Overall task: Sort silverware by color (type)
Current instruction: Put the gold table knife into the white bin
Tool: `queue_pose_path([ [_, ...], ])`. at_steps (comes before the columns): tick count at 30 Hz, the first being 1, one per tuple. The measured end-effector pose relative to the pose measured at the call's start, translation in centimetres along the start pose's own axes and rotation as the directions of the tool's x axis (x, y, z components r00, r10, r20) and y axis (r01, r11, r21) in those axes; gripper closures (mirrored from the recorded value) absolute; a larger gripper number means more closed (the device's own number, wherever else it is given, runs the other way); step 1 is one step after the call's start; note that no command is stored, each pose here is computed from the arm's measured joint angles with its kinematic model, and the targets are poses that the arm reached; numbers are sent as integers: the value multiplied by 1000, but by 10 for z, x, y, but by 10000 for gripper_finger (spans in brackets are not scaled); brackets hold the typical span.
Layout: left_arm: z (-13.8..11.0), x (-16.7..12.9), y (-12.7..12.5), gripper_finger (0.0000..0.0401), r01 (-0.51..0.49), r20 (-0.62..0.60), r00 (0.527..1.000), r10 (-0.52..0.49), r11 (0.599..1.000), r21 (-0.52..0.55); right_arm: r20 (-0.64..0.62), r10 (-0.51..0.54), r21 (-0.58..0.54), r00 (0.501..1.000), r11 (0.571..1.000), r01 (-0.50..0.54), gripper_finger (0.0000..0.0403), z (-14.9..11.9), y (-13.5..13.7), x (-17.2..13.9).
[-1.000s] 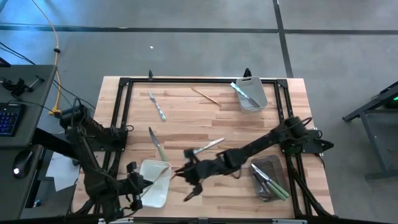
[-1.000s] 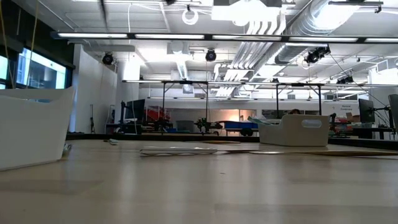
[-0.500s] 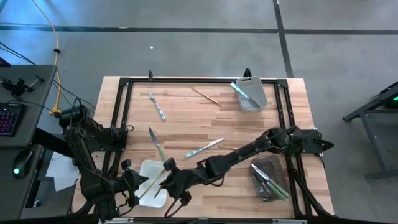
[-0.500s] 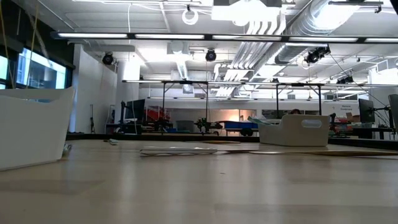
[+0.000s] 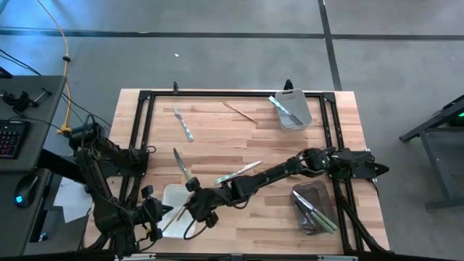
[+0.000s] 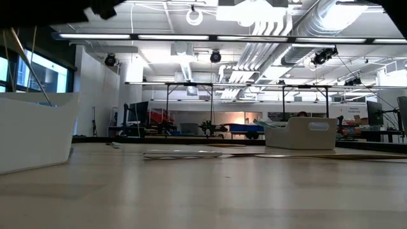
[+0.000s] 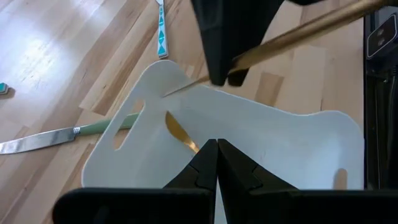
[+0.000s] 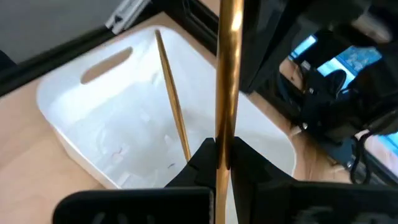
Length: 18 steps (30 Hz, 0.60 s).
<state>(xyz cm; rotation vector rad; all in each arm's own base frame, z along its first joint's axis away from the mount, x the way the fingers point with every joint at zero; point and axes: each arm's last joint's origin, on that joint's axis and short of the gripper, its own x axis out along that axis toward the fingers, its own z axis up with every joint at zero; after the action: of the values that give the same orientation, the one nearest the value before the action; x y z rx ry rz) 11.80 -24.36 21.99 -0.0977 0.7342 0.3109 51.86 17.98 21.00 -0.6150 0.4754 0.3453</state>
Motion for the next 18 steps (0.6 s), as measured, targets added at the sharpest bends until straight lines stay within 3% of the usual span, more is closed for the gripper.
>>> queue_pose_path([
  [7, 0, 0, 0, 401, 0, 0, 1000, 0, 1000, -1, -22, 36, 26, 999, 999, -35, 392, -16, -1, 13],
  [18, 1, 0, 0, 401, -1, 14, 1000, 1, 1000, 1, -25, 19, 91, 1000, 996, -16, 296, -19, 1, 17],
])
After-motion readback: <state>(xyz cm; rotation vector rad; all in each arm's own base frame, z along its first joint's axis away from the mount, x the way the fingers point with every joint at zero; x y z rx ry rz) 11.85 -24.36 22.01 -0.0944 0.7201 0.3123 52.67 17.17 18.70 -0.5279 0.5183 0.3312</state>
